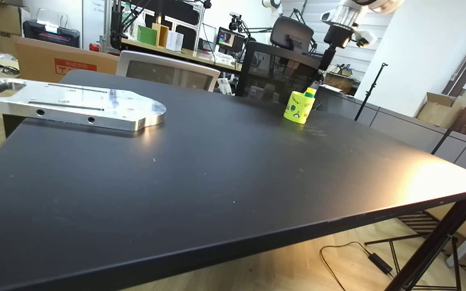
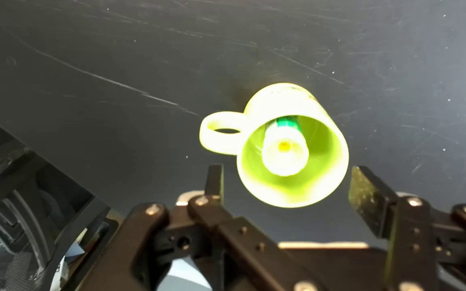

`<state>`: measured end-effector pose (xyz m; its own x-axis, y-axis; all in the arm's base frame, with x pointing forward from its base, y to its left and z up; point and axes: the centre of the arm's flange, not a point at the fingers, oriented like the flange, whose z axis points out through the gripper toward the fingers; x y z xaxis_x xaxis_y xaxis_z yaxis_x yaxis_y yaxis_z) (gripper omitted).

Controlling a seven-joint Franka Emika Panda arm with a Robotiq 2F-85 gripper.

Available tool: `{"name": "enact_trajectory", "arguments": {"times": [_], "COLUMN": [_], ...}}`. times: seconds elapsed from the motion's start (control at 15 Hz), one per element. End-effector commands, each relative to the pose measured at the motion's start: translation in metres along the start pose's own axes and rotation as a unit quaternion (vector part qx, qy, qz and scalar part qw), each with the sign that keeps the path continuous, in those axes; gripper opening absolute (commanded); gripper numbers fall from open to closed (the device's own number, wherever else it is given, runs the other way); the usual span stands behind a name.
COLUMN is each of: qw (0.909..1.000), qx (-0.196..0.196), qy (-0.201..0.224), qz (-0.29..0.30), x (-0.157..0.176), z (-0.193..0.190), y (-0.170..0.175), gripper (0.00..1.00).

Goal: Pick the bottle on the table and put it in the mug

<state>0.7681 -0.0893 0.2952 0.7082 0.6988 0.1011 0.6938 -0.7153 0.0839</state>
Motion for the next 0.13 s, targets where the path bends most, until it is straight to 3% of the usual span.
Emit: {"name": "enact_trajectory", "arguments": {"times": [0.0,0.07], "qw": [1.0,1.0], "qx": [-0.004,-0.007], "qy": [0.003,0.004], "qz": [0.0,-0.001], "x": [0.0008,0.0013], "z": [-0.011,-0.0192], "y": [0.0003,0.0004], "gripper": [1.0,0.93]}}
